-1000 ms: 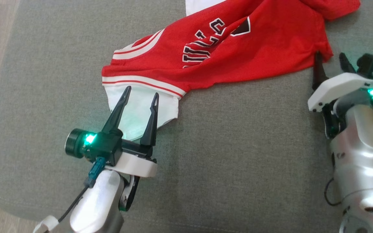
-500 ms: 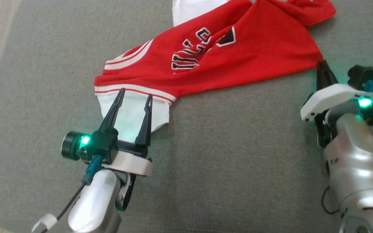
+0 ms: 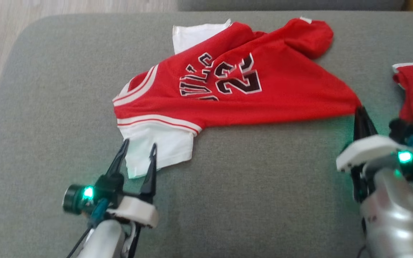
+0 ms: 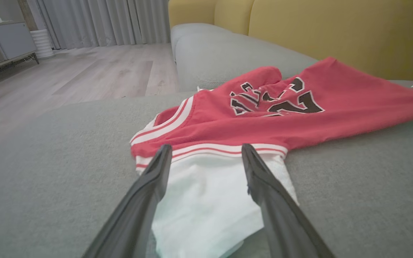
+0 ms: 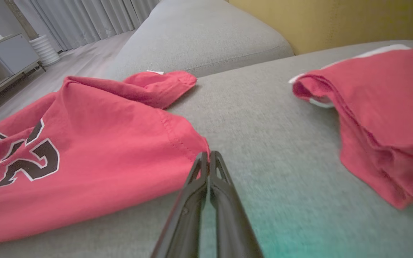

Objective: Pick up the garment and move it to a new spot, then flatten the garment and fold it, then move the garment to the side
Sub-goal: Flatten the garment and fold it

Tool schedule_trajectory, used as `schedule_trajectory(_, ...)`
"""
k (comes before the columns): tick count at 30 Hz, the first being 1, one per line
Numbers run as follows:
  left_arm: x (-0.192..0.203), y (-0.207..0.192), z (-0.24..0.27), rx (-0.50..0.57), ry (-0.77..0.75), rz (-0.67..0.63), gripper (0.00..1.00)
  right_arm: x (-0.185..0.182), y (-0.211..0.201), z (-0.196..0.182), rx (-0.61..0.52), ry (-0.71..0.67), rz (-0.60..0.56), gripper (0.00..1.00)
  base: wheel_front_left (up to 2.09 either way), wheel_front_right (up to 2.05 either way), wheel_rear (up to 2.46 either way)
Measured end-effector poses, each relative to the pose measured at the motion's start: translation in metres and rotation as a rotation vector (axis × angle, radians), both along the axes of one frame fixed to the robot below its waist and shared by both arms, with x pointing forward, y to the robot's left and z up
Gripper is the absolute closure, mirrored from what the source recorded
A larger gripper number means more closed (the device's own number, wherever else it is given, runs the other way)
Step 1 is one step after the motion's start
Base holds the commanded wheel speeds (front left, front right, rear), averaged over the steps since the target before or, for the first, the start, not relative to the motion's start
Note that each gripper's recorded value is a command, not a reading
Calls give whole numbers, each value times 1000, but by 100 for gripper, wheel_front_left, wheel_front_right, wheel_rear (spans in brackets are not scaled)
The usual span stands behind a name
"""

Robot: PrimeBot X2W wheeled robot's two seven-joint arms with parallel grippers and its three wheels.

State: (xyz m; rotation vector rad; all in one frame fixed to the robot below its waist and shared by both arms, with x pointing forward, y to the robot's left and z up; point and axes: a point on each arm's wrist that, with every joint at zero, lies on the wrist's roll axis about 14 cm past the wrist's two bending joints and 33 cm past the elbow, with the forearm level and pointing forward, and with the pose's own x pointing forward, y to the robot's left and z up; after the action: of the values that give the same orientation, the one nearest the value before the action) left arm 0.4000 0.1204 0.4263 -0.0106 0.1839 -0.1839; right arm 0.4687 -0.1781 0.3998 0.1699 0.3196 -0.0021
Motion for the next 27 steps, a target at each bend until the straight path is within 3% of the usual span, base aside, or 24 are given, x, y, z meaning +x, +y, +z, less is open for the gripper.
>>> schedule_trajectory(5, -11, 17, -20, 47, 70, 51, 0, -25, -1, -9, 25, 15, -6, 100, 0, 0, 0)
schedule_trajectory(12, -25, 31, -61, 93, 264, 80, 0, -25, 6, 0, 50, -13, 11, 100, 0, 0, 0)
schedule_trajectory(26, -12, 28, -76, 97, 356, 34, 0, -24, 5, 5, 54, -22, 21, 100, 0, 0, 0)
schedule_trajectory(27, -11, 26, -76, 96, 362, 25, 42, -24, 4, 6, 54, -21, 21, 100, 0, 0, 0)
